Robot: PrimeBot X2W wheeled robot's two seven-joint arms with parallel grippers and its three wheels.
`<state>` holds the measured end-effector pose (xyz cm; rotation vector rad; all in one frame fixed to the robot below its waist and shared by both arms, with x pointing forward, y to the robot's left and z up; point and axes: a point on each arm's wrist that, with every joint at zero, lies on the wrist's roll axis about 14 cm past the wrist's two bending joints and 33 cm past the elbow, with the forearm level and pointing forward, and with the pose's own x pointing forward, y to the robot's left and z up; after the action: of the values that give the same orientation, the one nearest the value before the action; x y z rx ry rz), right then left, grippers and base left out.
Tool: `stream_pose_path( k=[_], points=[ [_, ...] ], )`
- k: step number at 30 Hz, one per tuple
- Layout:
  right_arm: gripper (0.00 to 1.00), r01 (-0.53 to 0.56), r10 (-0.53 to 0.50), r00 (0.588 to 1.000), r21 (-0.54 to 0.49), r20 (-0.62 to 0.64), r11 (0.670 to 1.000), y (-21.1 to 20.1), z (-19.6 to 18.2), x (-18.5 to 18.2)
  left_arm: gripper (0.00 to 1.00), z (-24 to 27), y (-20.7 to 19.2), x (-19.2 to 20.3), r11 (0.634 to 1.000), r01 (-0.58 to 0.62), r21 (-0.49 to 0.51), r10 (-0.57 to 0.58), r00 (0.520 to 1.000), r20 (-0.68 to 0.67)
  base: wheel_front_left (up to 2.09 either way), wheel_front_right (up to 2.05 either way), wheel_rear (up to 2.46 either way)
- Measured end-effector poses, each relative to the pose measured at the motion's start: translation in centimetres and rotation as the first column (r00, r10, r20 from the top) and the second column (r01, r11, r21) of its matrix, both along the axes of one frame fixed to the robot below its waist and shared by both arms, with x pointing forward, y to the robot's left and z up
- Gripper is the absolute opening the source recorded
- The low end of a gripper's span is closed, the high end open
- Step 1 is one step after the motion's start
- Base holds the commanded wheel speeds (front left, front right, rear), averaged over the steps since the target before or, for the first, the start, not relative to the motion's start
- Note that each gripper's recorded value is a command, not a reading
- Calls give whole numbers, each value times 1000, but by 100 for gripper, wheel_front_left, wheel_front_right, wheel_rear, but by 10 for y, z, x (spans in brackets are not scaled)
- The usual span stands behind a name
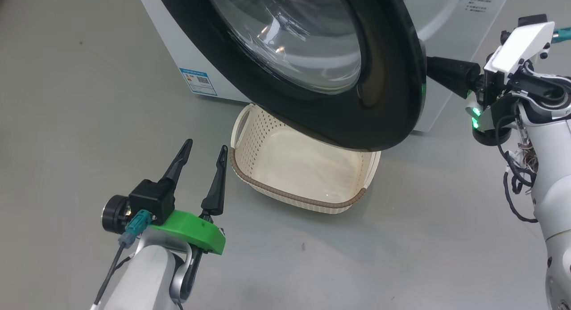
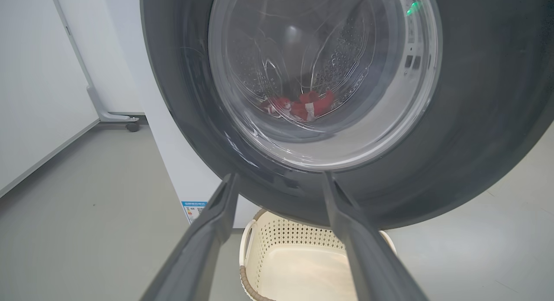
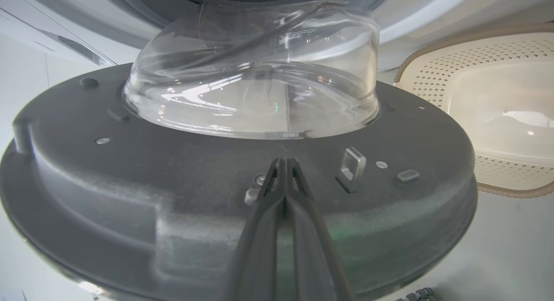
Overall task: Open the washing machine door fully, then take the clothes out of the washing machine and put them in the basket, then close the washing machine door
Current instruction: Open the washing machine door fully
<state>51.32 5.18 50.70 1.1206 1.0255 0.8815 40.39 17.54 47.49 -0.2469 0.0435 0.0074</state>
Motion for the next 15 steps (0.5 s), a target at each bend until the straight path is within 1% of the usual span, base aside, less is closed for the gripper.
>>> stream_pose_path(
  k=[8, 15],
  points=[
    [0, -89, 89, 996, 4, -7, 996, 18, 0, -30, 100, 3, 5, -14, 1000, -21, -4, 21, 1000, 4, 0, 0, 0],
    [0, -190, 190, 982, 39, 8, 981, 47, 10, -57, 100, 4, 12, -28, 999, -47, -4, 47, 999, 3, 0, 0, 0]
  ],
)
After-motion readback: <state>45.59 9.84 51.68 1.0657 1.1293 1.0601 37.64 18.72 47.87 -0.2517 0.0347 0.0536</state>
